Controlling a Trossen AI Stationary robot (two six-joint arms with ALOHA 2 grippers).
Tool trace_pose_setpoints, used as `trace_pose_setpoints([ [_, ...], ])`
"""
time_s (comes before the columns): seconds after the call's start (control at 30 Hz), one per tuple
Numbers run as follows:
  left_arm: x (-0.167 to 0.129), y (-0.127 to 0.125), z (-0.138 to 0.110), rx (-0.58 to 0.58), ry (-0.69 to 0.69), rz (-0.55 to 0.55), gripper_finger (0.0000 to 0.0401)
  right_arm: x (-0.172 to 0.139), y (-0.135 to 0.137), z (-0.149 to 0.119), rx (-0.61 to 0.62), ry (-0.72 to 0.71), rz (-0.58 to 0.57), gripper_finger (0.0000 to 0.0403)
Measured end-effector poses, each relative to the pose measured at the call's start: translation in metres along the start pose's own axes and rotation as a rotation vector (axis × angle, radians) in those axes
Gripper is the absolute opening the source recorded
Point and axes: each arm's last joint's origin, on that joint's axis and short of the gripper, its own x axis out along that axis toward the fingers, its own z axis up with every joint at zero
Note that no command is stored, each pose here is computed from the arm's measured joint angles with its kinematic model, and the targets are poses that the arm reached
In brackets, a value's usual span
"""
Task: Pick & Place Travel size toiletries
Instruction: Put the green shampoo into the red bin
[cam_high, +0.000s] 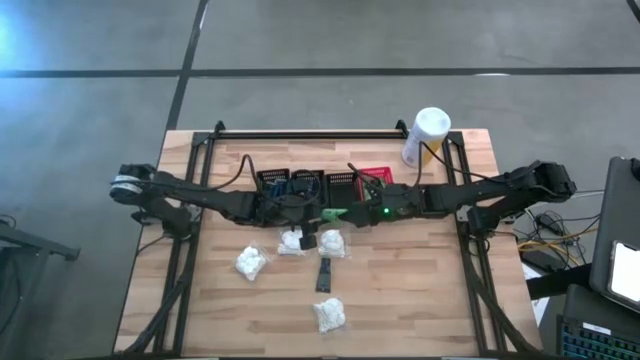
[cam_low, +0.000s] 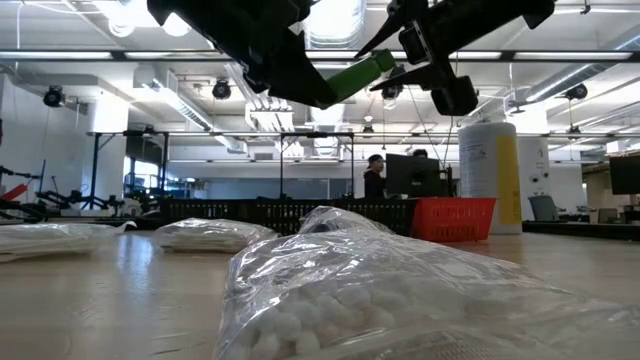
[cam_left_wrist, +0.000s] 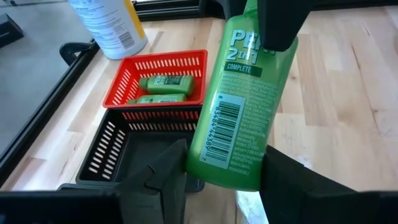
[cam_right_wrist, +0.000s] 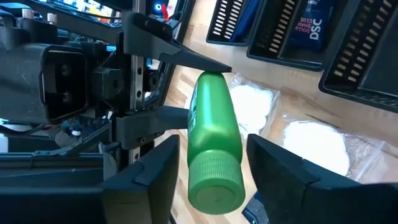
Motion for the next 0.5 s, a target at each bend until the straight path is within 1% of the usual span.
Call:
trace_pose_setpoints([
  [0.27,0.0,-0.0005,0.0,0.007,0.001,-0.019,0.017,0.0,-0.0002,-0.0001,-0.001,0.001,-0.002,0.0128],
  [0.4,0.0,-0.0007,-0.0003,0.009,0.001,-0.02,0.0183,-0.0001,-0.0006,-0.0002,-0.022,0.0,-0.007,0.0104],
  [0.5,0.0002,-0.0009,-0.0007,0.01,0.003,-0.025,0.0197,-0.0002,-0.0015,-0.0003,-0.039,-0.002,-0.018,0.0098],
])
